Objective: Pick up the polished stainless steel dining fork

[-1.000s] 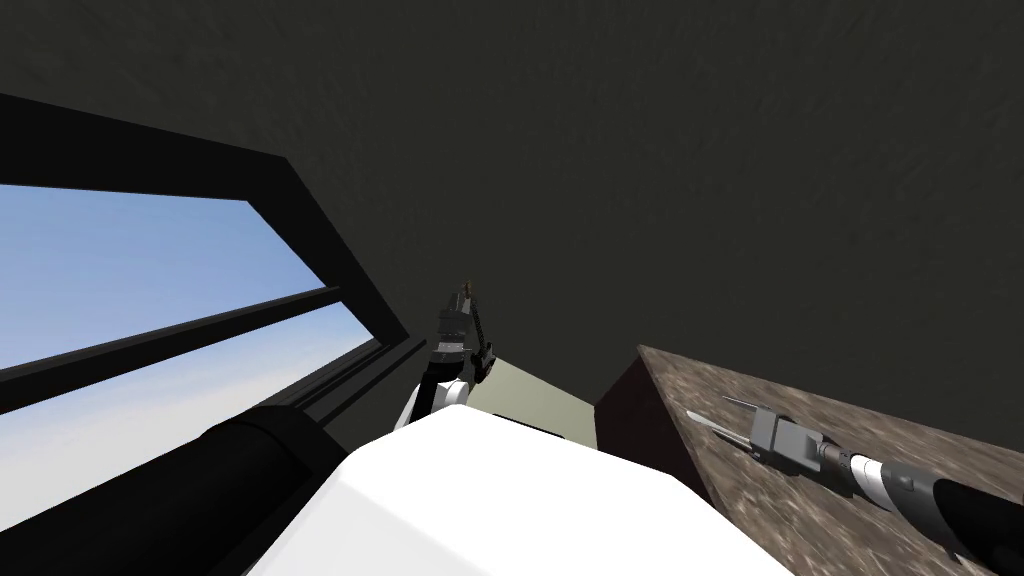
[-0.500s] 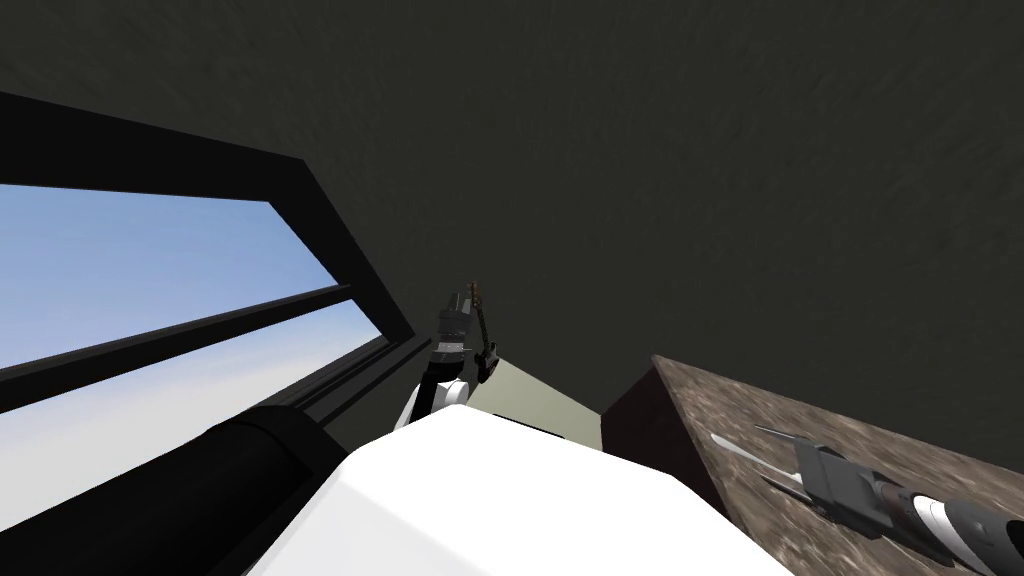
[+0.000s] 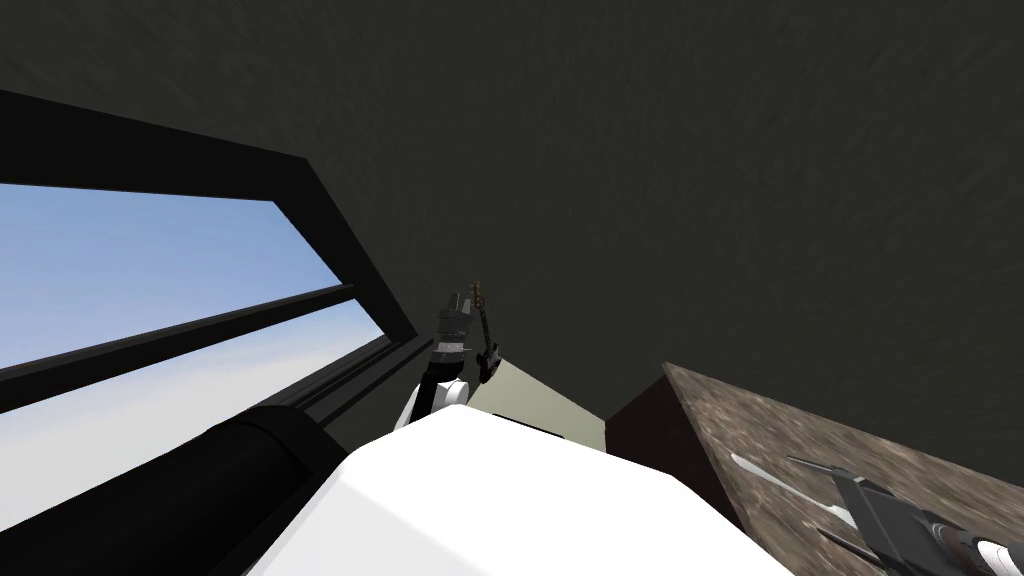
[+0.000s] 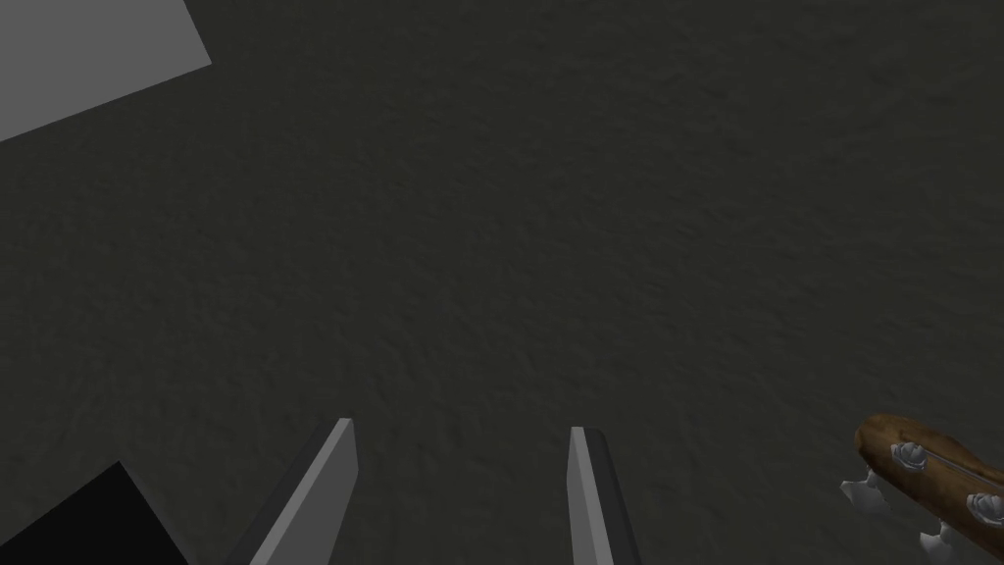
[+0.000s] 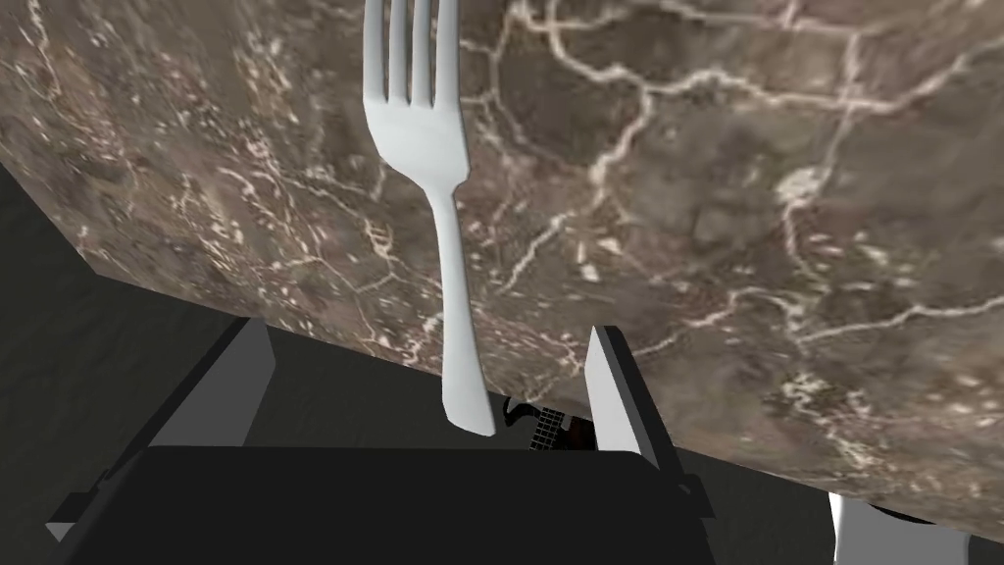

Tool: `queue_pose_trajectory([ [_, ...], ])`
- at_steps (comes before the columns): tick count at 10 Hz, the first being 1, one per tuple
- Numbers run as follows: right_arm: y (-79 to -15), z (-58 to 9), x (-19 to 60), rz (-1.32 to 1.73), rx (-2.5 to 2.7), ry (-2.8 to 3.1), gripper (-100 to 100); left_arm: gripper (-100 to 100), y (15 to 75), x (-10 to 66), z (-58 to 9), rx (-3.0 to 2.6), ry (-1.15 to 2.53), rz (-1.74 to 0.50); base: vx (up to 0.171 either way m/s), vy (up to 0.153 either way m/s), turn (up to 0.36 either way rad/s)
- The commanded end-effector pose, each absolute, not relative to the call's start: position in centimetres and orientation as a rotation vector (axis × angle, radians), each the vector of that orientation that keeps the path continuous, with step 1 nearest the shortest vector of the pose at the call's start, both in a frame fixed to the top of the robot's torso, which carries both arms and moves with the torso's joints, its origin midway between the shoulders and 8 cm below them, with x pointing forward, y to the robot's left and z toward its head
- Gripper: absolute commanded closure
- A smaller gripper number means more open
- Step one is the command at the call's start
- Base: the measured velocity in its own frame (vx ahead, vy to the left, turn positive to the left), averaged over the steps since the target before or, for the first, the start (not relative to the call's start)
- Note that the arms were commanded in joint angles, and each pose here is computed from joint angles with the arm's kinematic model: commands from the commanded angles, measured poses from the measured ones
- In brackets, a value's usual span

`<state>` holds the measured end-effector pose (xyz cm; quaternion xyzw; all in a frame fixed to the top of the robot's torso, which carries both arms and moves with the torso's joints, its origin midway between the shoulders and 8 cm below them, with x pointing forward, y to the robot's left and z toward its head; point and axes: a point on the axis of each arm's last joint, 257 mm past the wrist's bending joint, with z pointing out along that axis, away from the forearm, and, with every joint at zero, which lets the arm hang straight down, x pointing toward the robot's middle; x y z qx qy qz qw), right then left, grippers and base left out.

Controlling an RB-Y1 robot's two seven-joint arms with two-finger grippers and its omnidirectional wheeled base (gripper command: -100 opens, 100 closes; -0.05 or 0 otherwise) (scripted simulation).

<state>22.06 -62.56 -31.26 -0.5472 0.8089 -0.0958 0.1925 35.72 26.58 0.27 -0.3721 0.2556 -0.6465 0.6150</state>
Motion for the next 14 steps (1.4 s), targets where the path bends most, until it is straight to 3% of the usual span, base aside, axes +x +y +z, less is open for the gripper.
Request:
queue_pose_trajectory([
  [1,-63.0,-31.6,20.9,-0.269,-1.568,2.287,-100,0,26.6,35.7,0.3,-0.857,0.589,-1.489,0.024,0.001,0.036],
  [2,-62.7,-31.6,21.4,-0.267,-1.556,2.28,-100,0,26.6,35.7,0.3,-0.857,0.589,-1.49,0.011,0.0,0.008],
  [3,-62.7,-31.6,21.4,-0.268,-1.557,2.281,0,0,26.6,35.7,0.3,-0.857,0.589,-1.489,0.0,0.0,0.0],
  [4,-62.7,-32.7,20.6,-0.272,-1.542,2.292,-100,0,26.6,35.7,0.3,-0.857,0.589,-1.49,0.022,-0.005,0.091],
  [6,-62.6,-33.0,20.4,-0.268,-1.541,2.293,-100,0,26.6,35.7,0.3,-0.857,0.589,-1.489,0.026,-0.011,0.055],
  [7,-62.6,-33.1,20.3,-0.272,-1.539,2.294,100,0,26.6,35.7,0.3,-0.857,0.589,-1.489,0.0,0.0,0.0],
  [11,-62.7,-33.0,20.4,-0.273,-1.543,2.293,100,0,26.6,35.7,0.3,-0.857,0.589,-1.49,0.0,0.0,0.0],
  [12,-62.7,-33.0,20.4,-0.273,-1.543,2.292,0,0,26.6,35.7,0.3,-0.857,0.589,-1.49,0.0,0.0,0.0],
  [13,-62.7,-31.8,21.2,-0.269,-1.554,2.283,100,0,26.6,35.7,0.3,-0.857,0.589,-1.49,-0.019,0.01,-0.129],
  [14,-62.9,-32.4,20.9,-0.274,-1.549,2.286,100,0,26.6,35.7,0.3,-0.857,0.589,-1.489,-0.011,0.007,-0.035],
])
